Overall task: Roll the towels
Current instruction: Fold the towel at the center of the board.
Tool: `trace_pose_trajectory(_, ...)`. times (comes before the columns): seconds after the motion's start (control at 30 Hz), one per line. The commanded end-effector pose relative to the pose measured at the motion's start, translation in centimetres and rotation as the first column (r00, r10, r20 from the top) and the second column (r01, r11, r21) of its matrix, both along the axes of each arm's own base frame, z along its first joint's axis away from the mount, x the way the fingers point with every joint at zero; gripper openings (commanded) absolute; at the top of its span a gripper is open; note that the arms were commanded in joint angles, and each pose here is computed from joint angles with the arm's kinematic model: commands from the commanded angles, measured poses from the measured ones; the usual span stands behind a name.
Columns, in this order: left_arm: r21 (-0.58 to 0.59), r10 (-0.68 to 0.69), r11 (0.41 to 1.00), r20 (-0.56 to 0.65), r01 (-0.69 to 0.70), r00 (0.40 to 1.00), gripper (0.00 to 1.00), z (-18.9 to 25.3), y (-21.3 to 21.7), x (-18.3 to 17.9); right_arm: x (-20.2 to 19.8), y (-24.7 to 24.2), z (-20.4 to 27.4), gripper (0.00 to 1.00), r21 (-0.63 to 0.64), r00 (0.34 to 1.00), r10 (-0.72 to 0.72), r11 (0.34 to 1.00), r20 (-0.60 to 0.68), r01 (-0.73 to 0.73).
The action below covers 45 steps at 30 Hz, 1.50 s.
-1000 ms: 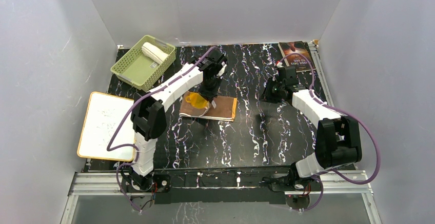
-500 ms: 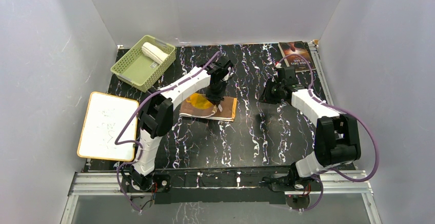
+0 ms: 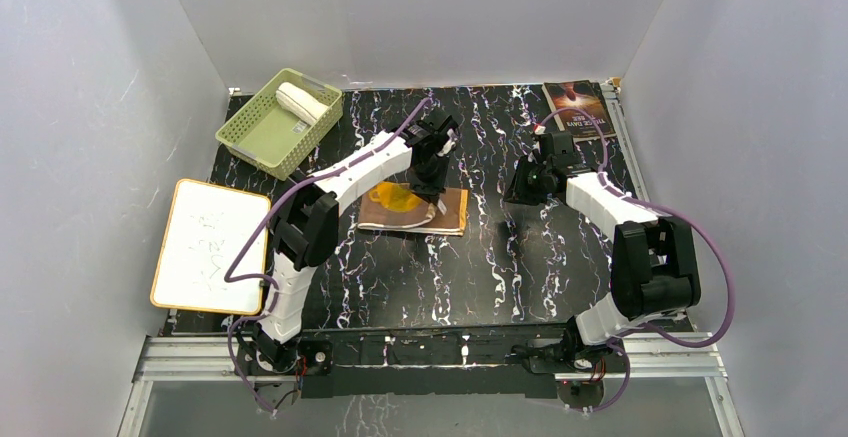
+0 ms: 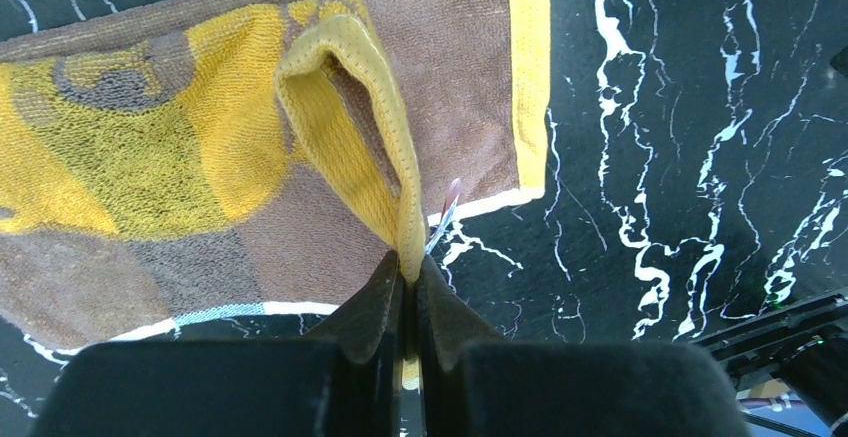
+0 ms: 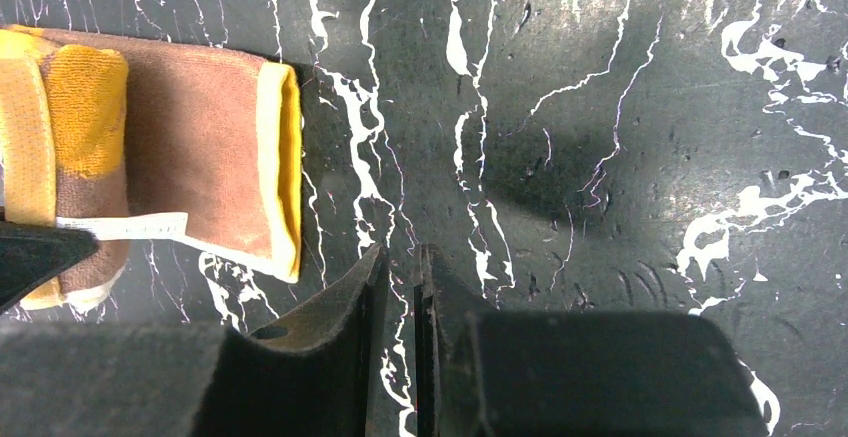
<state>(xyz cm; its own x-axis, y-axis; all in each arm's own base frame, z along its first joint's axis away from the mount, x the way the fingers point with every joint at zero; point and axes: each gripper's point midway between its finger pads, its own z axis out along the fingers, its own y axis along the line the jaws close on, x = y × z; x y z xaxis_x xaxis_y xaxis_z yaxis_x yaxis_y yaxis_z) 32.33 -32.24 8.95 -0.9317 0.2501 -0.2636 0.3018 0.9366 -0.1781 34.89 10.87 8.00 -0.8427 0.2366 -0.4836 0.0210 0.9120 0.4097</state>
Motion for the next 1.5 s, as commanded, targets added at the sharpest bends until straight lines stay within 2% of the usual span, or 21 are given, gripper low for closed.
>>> trace_pose_trajectory(0.0,-0.062,-0.015,0.998,-0.020,0.014,1.000,0.00,0.9,-1.1,-1.1,0.5,0.2,0.6,0.14,0.000,0.999,0.016,1.000,0.033,-0.016)
trace_pose_trajectory(0.07,-0.087,-0.021,0.996,-0.020,0.020,1.000,0.02,1.2,-1.5,-1.2,0.5,0.2,0.4,0.14,-0.002,0.999,0.015,1.000,0.028,-0.015)
trace_pose_trajectory(0.13,-0.153,-0.042,0.988,-0.010,0.039,0.999,0.17,2.2,-2.5,-1.4,0.4,0.2,0.2,0.16,-0.001,1.000,0.014,1.000,0.024,-0.014)
trace_pose_trajectory(0.2,-0.262,-0.071,0.962,0.024,0.074,0.997,0.25,4.0,-4.0,-1.5,0.5,0.2,0.1,0.17,0.000,1.000,0.014,1.000,0.026,-0.014)
trace_pose_trajectory(0.27,-0.368,-0.097,0.921,0.107,0.130,0.990,0.29,7.1,-5.3,-1.2,0.7,0.3,0.3,0.17,0.006,0.999,0.012,1.000,0.040,-0.013)
trace_pose_trajectory(0.33,-0.440,-0.117,0.877,0.198,0.196,0.973,0.40,10.3,-5.9,-0.9,0.9,0.9,0.9,0.16,0.011,0.997,0.019,1.000,0.072,-0.020)
trace_pose_trajectory(0.4,-0.488,-0.094,0.842,0.286,0.229,0.954,0.48,13.4,-5.1,-0.4,1.2,2.4,2.0,0.15,-0.025,0.991,0.046,0.999,0.126,-0.043)
trace_pose_trajectory(0.47,-0.520,-0.032,0.830,0.315,0.200,0.949,0.51,14.7,-2.6,0.7,1.5,4.6,3.6,0.15,-0.056,0.979,0.079,0.996,0.187,-0.069)
trace_pose_trajectory(0.6,-0.576,0.128,0.817,0.232,0.030,0.964,0.49,12.8,4.5,3.1,1.7,9.1,4.6,0.26,-0.042,0.968,0.141,0.990,0.206,-0.135)
trace_pose_trajectory(0.67,-0.511,0.156,0.859,0.232,-0.016,0.960,0.49,10.7,7.1,3.4,1.6,10.8,3.5,0.30,-0.050,0.971,0.173,0.985,0.168,-0.167)
trace_pose_trajectory(0.8,-0.315,0.174,0.944,0.211,-0.101,0.962,0.44,6.0,10.7,3.5,1.2,13.2,2.6,0.32,-0.081,0.968,0.209,0.977,0.140,-0.199)
trace_pose_trajectory(0.87,-0.267,0.177,0.956,0.189,-0.123,0.966,0.42,4.1,11.4,3.4,1.1,13.6,1.8,0.32,-0.087,0.975,0.202,0.977,0.096,-0.194)
trace_pose_trajectory(0.97,-0.268,0.174,0.955,0.170,-0.125,0.970,0.40,2.7,11.4,3.3,1.1,13.6,0.7,0.35,-0.093,0.982,0.181,0.980,0.055,-0.176)
trace_pose_trajectory(1.17,-0.241,0.164,0.963,0.168,-0.120,0.972,0.39,2.0,12.5,3.3,1.2,12.3,-1.6,0.42,-0.166,0.991,0.133,0.977,-0.008,-0.133)
trace_pose_trajectory(1.47,-0.240,0.164,0.963,0.154,-0.124,0.974,0.38,1.5,13.2,3.4,1.0,13.1,-2.9,0.41,-0.135,0.989,0.142,0.980,-0.039,-0.146)
